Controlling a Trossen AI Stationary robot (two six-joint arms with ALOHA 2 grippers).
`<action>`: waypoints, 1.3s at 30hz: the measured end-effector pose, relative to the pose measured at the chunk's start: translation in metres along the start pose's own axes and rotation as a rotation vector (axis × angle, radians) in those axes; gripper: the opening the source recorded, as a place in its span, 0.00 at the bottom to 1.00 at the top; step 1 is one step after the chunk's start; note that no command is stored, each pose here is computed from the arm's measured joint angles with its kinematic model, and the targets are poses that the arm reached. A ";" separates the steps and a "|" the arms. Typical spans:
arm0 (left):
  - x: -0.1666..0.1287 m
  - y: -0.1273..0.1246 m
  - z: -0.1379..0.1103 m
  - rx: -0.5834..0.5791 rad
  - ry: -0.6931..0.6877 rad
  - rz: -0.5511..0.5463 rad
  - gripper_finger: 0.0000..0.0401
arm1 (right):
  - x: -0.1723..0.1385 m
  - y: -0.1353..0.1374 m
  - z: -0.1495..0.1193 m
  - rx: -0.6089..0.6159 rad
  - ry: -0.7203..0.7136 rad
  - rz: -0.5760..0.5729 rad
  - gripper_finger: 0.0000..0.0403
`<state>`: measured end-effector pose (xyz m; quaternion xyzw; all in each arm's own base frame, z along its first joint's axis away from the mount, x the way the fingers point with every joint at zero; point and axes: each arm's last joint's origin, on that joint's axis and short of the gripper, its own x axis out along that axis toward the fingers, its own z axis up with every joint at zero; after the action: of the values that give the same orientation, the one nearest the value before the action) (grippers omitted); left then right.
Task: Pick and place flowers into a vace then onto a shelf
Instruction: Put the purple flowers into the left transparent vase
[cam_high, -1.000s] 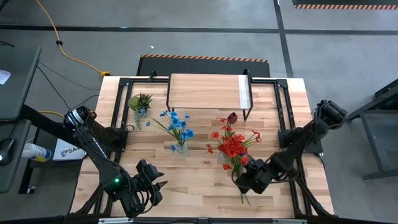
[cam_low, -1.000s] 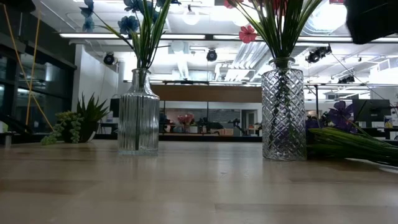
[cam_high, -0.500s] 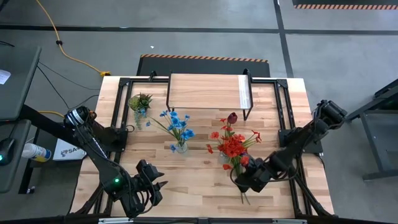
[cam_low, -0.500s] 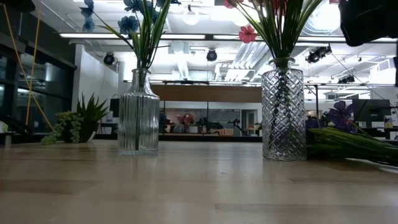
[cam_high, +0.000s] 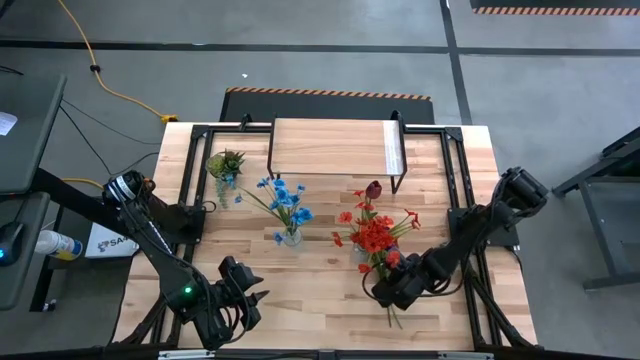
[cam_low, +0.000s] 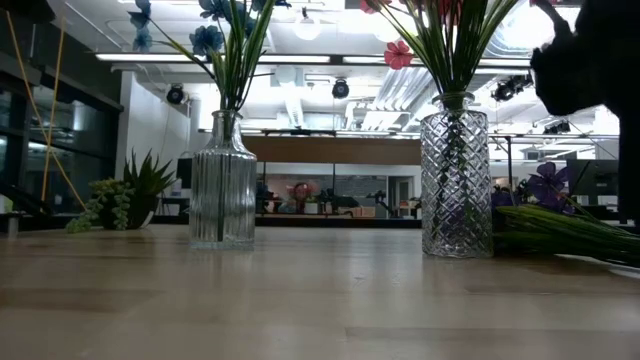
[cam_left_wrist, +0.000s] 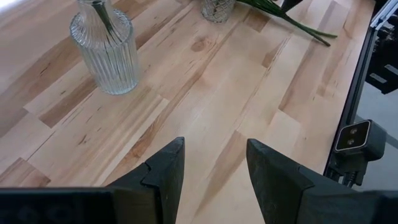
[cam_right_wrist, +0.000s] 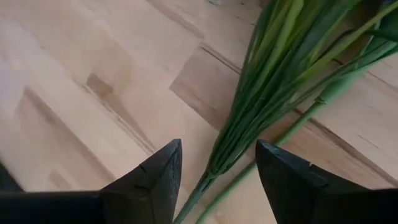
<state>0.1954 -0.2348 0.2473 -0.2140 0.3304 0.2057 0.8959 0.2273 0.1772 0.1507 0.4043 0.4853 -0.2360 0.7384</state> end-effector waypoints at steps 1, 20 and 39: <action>0.000 0.000 0.000 0.000 0.000 0.000 0.52 | 0.002 0.000 0.000 0.003 0.000 -0.007 0.48; 0.000 0.000 0.000 0.000 -0.001 0.000 0.52 | 0.024 0.000 0.006 0.039 0.006 -0.034 0.48; 0.000 0.000 0.000 0.000 0.006 -0.001 0.52 | 0.024 0.000 -0.001 0.042 0.040 -0.033 0.03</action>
<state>0.1954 -0.2350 0.2472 -0.2147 0.3329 0.2047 0.8951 0.2364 0.1788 0.1290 0.4165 0.5016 -0.2500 0.7158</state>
